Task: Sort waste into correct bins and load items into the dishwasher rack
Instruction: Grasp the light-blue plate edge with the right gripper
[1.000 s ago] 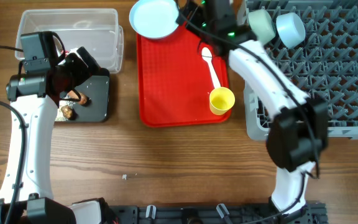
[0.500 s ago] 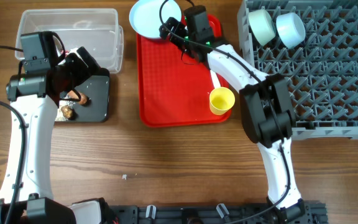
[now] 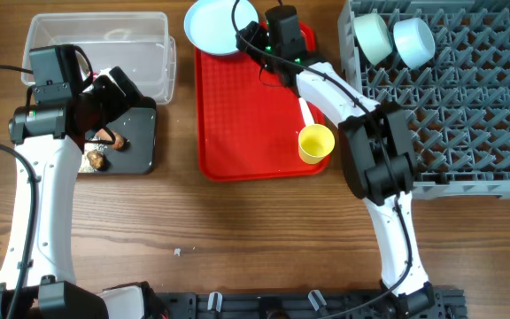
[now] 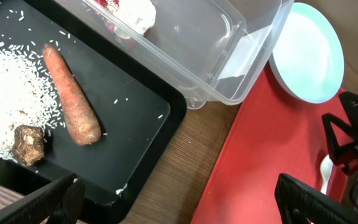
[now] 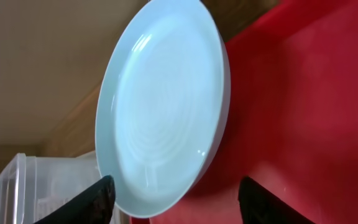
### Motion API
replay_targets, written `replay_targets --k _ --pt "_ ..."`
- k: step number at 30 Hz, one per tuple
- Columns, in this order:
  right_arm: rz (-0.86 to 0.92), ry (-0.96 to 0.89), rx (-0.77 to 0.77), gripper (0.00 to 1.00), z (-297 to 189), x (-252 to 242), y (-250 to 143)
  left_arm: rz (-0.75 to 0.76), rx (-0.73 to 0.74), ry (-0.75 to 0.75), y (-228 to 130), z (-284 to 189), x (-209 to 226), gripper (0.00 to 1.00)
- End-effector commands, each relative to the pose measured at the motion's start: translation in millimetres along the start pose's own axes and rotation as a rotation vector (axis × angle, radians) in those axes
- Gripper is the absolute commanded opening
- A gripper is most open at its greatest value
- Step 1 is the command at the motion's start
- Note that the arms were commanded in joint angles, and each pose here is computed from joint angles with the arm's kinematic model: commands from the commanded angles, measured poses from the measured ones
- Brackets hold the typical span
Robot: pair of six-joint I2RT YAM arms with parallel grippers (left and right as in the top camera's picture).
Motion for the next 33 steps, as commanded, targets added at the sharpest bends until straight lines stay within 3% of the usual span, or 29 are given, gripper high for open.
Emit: replay_targets --k 1,15,22,27,33 --pt "0.005 -0.045 -0.045 0.57 11.6 -14.7 4.2 -0.007 -0.015 0.003 4.1 -2.4 1.5 1.0" --pt "0.05 -0.053 -0.032 0.55 33.4 -40.1 -9.2 -0.007 -0.015 0.003 4.1 -2.4 1.5 1.0" --pt "0.056 -0.072 -0.012 0.17 33.1 -45.0 -12.6 -0.007 -0.015 0.003 4.1 -2.4 1.5 1.0" --pt "0.066 -0.088 0.003 0.05 32.8 -48.5 -16.0 -0.007 -0.015 0.003 4.1 -2.4 1.5 1.0" --pt "0.072 -0.104 0.032 0.04 32.3 -52.2 -21.9 -0.007 -0.015 0.003 4.1 -2.4 1.5 1.0"
Point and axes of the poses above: each gripper's point midway between its finger pads, its own z axis out along the fingers, its own x axis along the line the jaws close on, y = z × x, the point moved 3 cm from there along -z, back along the fingers, and after that the axes turned 6 degrees about -z, right-handed, at the moved point
